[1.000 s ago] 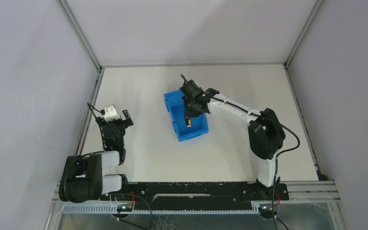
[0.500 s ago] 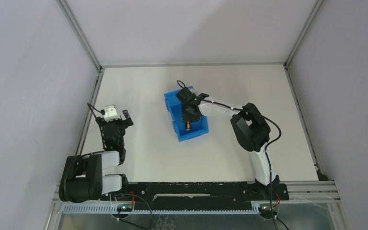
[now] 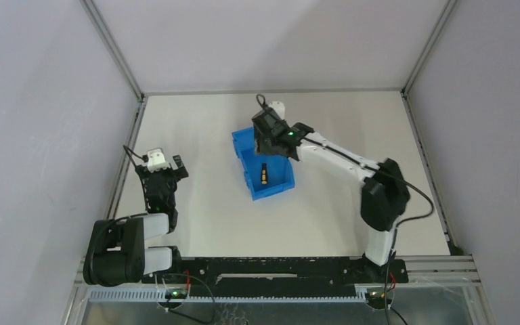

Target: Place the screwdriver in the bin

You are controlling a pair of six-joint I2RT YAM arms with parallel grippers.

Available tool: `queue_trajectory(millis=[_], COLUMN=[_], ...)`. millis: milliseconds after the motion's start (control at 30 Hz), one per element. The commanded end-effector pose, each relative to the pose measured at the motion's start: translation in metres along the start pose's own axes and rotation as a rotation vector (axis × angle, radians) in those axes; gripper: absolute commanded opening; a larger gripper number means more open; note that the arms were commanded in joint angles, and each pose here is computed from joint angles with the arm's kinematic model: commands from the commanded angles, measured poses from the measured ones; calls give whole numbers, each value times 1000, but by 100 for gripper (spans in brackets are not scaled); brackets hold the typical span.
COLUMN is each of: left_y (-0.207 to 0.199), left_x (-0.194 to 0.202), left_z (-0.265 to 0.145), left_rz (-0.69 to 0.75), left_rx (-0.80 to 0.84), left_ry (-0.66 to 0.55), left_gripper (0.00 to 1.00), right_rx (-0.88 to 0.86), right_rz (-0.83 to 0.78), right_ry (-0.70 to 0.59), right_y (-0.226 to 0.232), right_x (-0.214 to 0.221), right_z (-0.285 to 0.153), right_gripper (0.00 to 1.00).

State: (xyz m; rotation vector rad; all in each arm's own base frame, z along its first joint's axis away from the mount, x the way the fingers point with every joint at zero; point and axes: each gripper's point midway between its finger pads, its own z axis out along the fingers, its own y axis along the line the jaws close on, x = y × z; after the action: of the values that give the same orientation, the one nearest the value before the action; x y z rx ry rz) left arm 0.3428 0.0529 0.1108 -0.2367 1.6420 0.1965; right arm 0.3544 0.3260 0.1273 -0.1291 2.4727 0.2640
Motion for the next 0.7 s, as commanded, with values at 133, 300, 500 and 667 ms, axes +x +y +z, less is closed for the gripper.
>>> queue_trajectory(millis=[133,300,500,667], left_y=[-3,-3,-3,-3], left_x=[-25,-25,-25,-25], left_z=[8,8,8,8], left_rz=[-1,-1,-1,-1], left_rx=[7,8,7,8], left_ry=[-71,-73,-72,-73], left_gripper=[100,100,100,100], right_rx=[200,339,356,407], right_rz=[5,70,220,230], right_ry=[-282,-292,-288,-306], right_y=[-82,-177,-264,-301], right_x=[-51,-43,-30,-21], right_z=[-89,-112,-132,-146], right_gripper=[96,100,100,100])
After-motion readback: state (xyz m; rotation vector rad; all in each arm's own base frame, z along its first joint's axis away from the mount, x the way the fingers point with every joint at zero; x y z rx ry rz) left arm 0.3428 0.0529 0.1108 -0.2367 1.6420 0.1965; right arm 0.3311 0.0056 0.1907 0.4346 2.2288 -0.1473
